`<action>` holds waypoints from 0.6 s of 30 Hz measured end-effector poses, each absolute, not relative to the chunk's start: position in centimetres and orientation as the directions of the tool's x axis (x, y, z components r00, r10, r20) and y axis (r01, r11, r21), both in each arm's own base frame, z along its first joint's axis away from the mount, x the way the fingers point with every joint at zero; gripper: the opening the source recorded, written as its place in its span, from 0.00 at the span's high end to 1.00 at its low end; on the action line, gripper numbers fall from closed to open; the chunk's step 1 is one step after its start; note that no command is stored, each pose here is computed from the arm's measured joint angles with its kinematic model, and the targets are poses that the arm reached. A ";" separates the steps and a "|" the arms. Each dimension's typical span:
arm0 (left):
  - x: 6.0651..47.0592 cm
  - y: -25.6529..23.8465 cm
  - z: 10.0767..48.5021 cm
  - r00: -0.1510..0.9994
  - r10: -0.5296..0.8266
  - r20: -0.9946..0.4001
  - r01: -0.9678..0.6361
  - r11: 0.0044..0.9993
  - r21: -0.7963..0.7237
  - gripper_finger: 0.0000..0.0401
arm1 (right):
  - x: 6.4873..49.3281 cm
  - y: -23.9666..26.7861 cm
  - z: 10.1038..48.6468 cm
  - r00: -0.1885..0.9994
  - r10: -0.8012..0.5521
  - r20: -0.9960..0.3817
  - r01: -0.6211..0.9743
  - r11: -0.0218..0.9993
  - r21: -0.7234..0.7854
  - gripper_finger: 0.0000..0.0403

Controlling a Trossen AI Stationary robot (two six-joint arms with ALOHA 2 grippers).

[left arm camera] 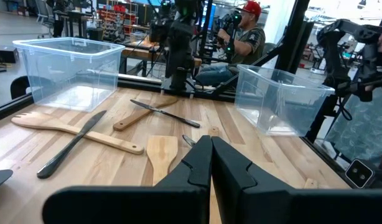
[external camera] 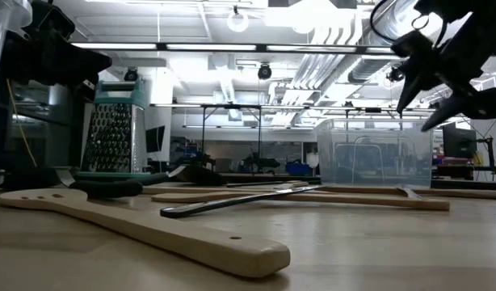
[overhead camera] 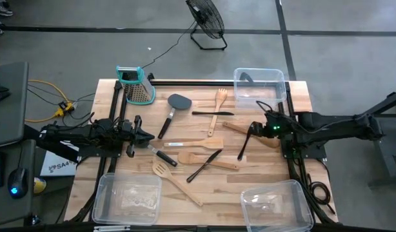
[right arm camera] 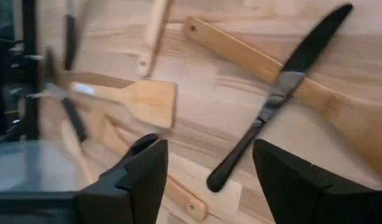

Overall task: Pick & Place Kitchen Items
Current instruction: Put the middle black knife into the top right transparent bin

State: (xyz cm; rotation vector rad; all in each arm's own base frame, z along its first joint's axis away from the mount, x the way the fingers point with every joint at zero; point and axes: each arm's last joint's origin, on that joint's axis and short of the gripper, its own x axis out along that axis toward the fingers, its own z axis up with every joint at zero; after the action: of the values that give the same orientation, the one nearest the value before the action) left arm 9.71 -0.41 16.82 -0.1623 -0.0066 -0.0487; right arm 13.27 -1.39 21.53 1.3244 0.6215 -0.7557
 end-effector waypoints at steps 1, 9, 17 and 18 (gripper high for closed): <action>9.7 -0.4 16.8 0.999 -0.048 0.011 0.049 0.986 -0.161 0.99 | 13.5 -1.4 21.3 0.604 -0.129 -0.786 0.796 0.056 0.602 0.42; 9.7 -0.4 16.8 0.999 -0.048 0.011 0.049 0.986 -0.161 0.99 | 16.1 -1.6 20.6 0.518 -0.105 -0.849 0.846 -0.080 0.526 0.43; 9.7 -0.4 16.8 0.999 -0.048 0.010 0.049 0.986 -0.161 0.99 | 18.6 -1.9 20.8 0.351 -0.135 -0.927 0.910 -0.184 0.372 0.43; 9.7 -0.4 16.8 0.999 -0.048 0.011 0.049 0.986 -0.161 0.99 | 18.9 -1.9 20.7 0.327 -0.127 -0.936 0.919 -0.186 0.347 0.43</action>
State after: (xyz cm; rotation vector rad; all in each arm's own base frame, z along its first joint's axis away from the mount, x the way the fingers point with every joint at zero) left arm 9.71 -0.41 16.82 -0.1624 -0.0067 -0.0486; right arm 18.91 -1.91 20.69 1.4304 0.7778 -1.1331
